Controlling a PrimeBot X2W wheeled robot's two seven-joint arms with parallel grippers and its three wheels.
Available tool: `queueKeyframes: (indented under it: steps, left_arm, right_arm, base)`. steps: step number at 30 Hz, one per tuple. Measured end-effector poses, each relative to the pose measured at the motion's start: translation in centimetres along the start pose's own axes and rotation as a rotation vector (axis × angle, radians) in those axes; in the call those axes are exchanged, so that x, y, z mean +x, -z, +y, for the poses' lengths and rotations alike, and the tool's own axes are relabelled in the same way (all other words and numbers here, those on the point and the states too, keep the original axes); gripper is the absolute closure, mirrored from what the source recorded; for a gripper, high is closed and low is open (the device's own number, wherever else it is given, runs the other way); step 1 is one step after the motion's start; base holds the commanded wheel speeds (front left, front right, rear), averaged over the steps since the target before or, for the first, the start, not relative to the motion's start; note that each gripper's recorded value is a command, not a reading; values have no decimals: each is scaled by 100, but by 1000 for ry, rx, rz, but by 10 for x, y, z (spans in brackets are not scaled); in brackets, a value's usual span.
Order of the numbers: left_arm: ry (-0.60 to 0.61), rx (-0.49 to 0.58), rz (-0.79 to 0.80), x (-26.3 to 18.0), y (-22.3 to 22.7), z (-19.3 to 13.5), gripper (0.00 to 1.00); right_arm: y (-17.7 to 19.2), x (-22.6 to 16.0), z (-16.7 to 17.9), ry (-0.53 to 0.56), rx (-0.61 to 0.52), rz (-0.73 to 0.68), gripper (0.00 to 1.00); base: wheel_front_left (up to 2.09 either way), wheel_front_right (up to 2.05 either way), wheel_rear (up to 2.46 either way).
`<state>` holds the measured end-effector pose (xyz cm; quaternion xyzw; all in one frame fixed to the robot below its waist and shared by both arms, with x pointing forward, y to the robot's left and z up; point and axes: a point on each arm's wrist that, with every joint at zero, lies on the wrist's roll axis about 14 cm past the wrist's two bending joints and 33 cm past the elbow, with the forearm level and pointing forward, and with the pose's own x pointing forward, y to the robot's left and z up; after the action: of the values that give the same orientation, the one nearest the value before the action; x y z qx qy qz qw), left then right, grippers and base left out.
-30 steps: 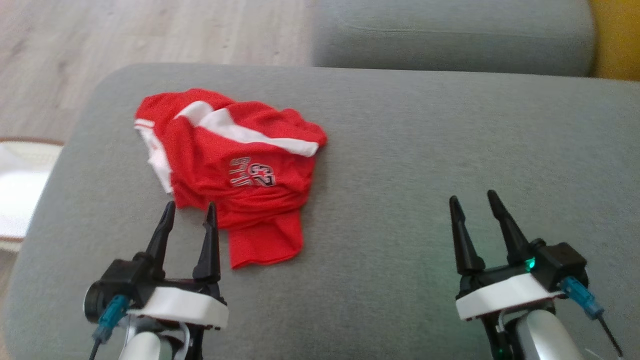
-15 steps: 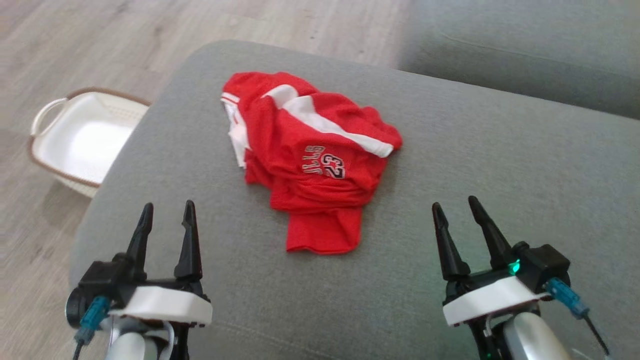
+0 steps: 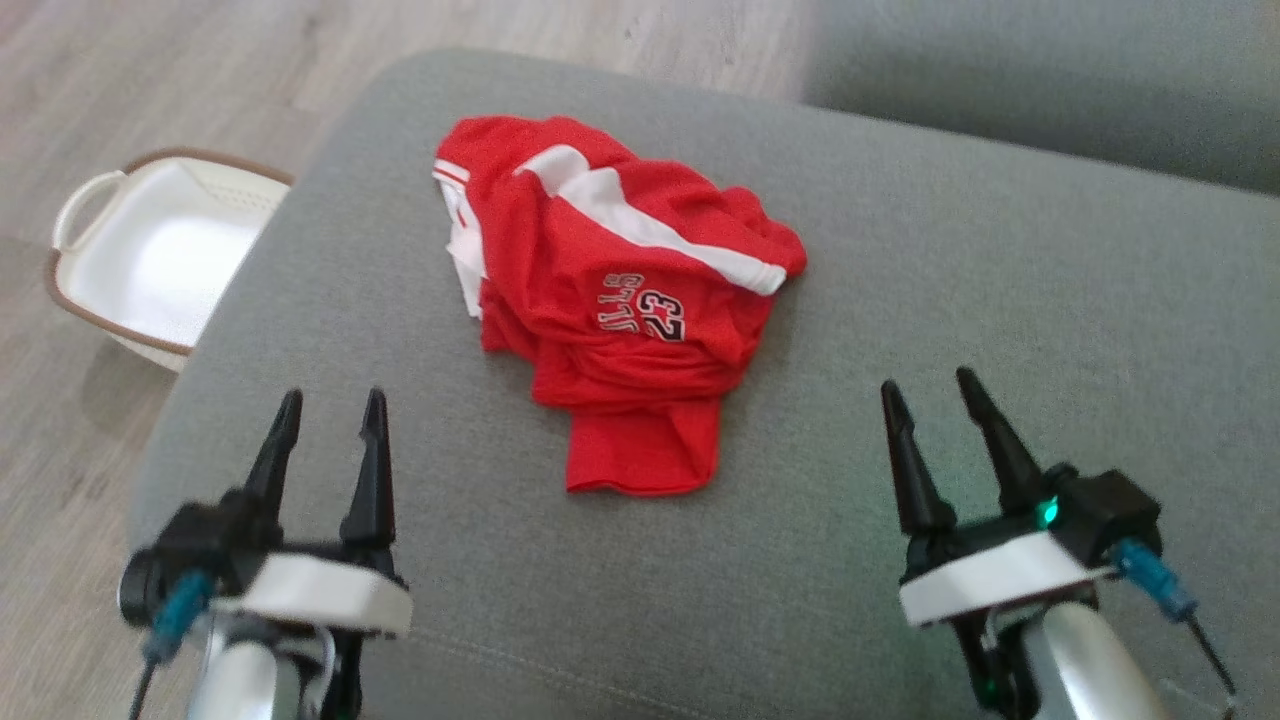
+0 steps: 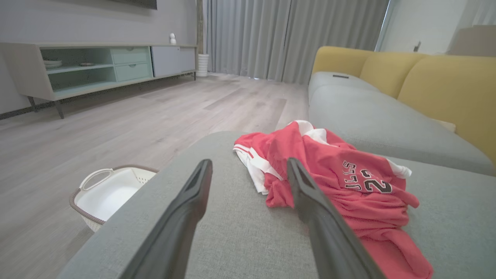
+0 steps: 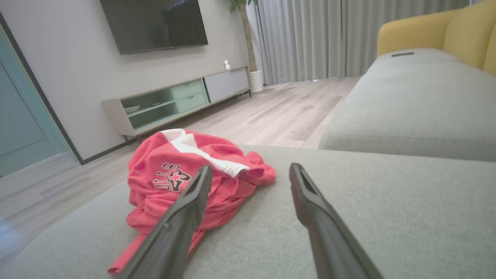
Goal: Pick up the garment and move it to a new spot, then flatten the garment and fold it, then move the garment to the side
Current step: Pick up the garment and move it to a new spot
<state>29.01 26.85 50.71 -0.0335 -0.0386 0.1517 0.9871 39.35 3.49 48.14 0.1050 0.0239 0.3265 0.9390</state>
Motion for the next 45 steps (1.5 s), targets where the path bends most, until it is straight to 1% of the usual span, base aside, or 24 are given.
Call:
queueKeyframes:
  steps: [4, 6, 9, 12, 17, 20, 23, 26, 29, 30, 31, 32, 33, 35, 39, 42, 45]
  left_arm:
    - [74, 24, 12, 31, 3, -12, 0]
    - [120, 52, 10, 52, 2, -19, 0]
    - [187, 105, 46, 84, 12, -28, 0]
    - [239, 150, 133, 113, 30, -36, 0]
    - [322, 147, 290, 153, 59, -57, 0]
    - [368, 182, 376, 166, 75, -64, 0]
    - [393, 220, 461, 173, 94, -63, 0]
    - [398, 200, 522, 176, 109, -64, 0]
    - [423, 201, 566, 174, 122, -69, 0]
    - [428, 199, 576, 173, 124, -70, 14]
    - [431, 196, 582, 173, 126, -70, 14]
    - [439, 200, 587, 172, 127, -71, 82]
    - [447, 198, 587, 171, 127, -72, 100]
    - [449, 165, 560, 172, 122, -76, 100]
    - [448, 134, 511, 173, 112, -76, 100]
    - [441, 118, 407, 183, 90, -74, 100]
    - [448, 103, 296, 194, 60, -80, 100]
  right_arm:
    - [-8, 10, -22, 44, -14, -33, 0]
    - [-13, 15, -35, 69, -26, -55, 0]
    - [-12, 19, -56, 115, -43, -62, 0]
    - [-5, 16, -80, 172, -52, -51, 0]
    - [3, 12, -111, 248, -57, -42, 0]
    - [9, 7, -125, 285, -57, -30, 0]
    - [18, 1, -135, 311, -63, -5, 0]
    - [23, -3, -140, 327, -63, 9, 0]
    - [26, -5, -144, 336, -61, 16, 0]
    - [26, -5, -145, 338, -62, 17, 0]
    - [26, -5, -145, 339, -63, 16, 0]
    - [25, -5, -146, 340, -65, 13, 0]
    - [23, -5, -146, 340, -67, 9, 0]
    - [19, -4, -146, 340, -71, 1, 0]
    - [15, -5, -145, 339, -76, -6, 0]
    - [10, -6, -143, 338, -77, -16, 0]
    - [3, -6, -140, 335, -79, -30, 0]
  base:
    - [0, 0, 0]
    - [0, 0, 0]
    - [0, 0, 0]
    - [0, 0, 0]
    - [0, 0, 0]
    - [0, 0, 0]
    - [0, 0, 0]
    - [0, 0, 0]
    - [0, 0, 0]
    - [0, 0, 0]
    - [0, 0, 0]
    - [0, 0, 0]
    - [0, 0, 0]
    - [0, 0, 0]
    - [0, 0, 0]
    - [0, 0, 0]
    - [0, 0, 0]
